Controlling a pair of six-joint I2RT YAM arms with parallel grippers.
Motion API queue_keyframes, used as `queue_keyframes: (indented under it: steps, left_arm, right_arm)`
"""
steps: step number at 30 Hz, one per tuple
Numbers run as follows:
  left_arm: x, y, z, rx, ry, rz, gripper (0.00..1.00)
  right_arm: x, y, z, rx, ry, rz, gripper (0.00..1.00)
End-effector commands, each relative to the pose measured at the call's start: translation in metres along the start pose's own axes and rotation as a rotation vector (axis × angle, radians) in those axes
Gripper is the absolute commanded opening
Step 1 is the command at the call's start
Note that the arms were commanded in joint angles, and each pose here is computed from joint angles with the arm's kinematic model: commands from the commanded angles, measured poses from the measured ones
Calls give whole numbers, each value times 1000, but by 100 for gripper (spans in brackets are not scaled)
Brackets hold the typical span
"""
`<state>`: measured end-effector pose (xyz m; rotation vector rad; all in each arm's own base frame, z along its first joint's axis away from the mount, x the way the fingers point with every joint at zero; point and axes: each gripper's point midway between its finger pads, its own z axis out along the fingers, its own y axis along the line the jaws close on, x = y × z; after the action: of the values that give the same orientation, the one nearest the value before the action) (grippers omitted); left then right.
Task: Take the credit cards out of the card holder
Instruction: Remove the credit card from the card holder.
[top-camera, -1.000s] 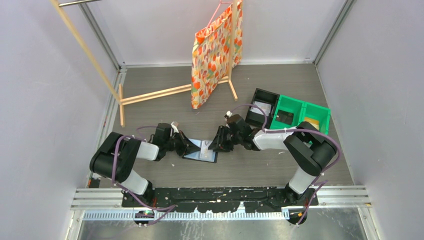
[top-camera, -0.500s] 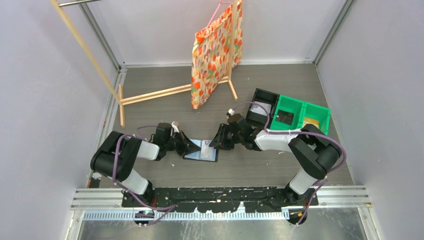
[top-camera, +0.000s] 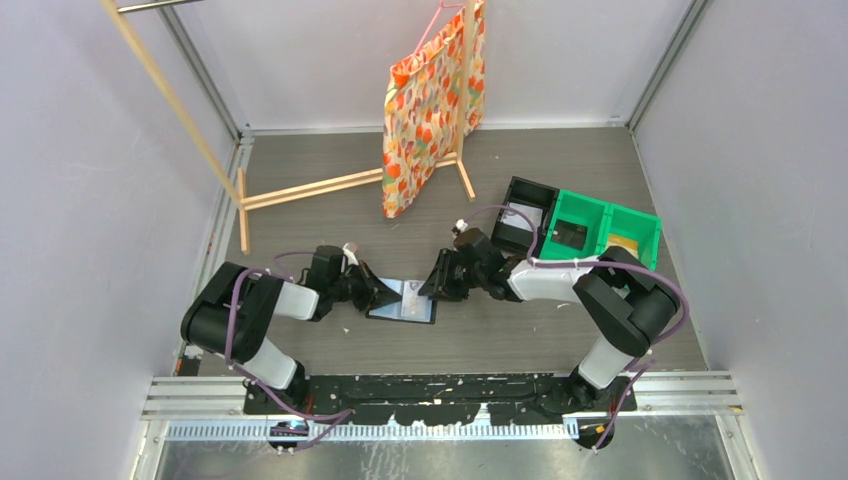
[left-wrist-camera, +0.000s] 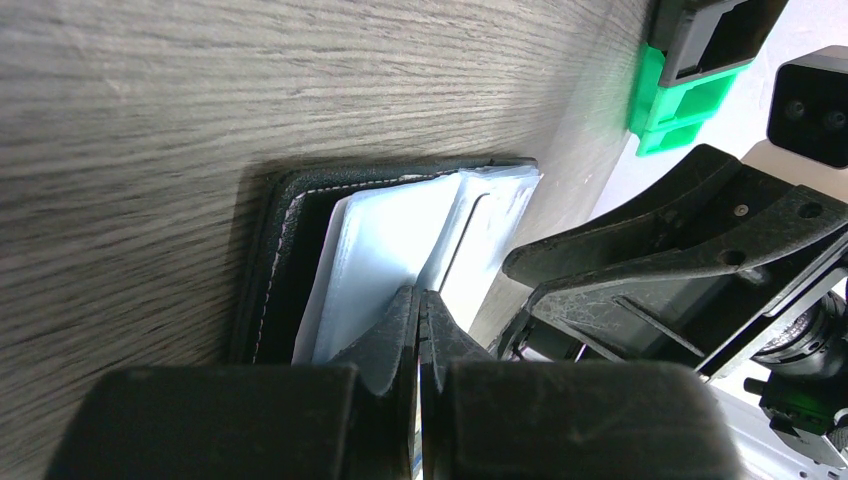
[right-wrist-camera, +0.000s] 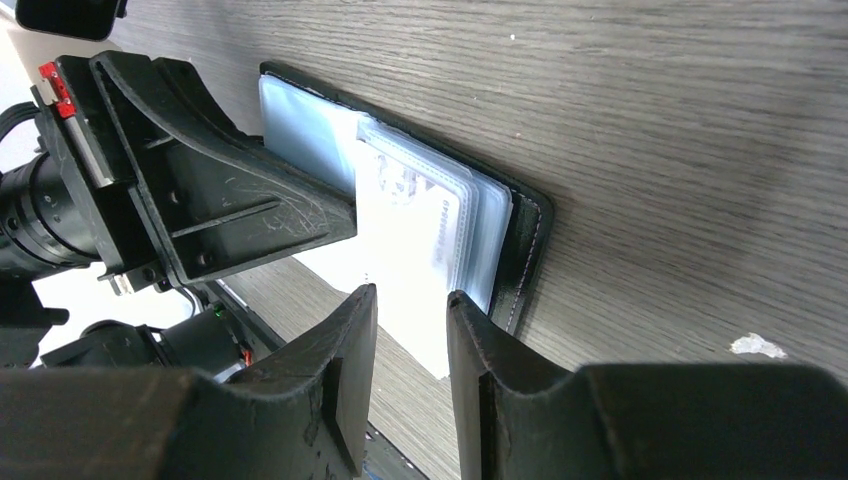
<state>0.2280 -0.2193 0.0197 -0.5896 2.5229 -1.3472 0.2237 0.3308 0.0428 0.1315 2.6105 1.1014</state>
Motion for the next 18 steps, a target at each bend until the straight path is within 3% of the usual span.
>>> queue_keyframes:
  steps: [1,18]
  left_arm:
    - [-3,-6,1,24,-8,35,1]
    - [-2,-7,1,28,-3,35,1]
  right_arm:
    - [-6,16,3,-44,-6,-14,37]
    - [-3,31,2,-107,9,-41,34]
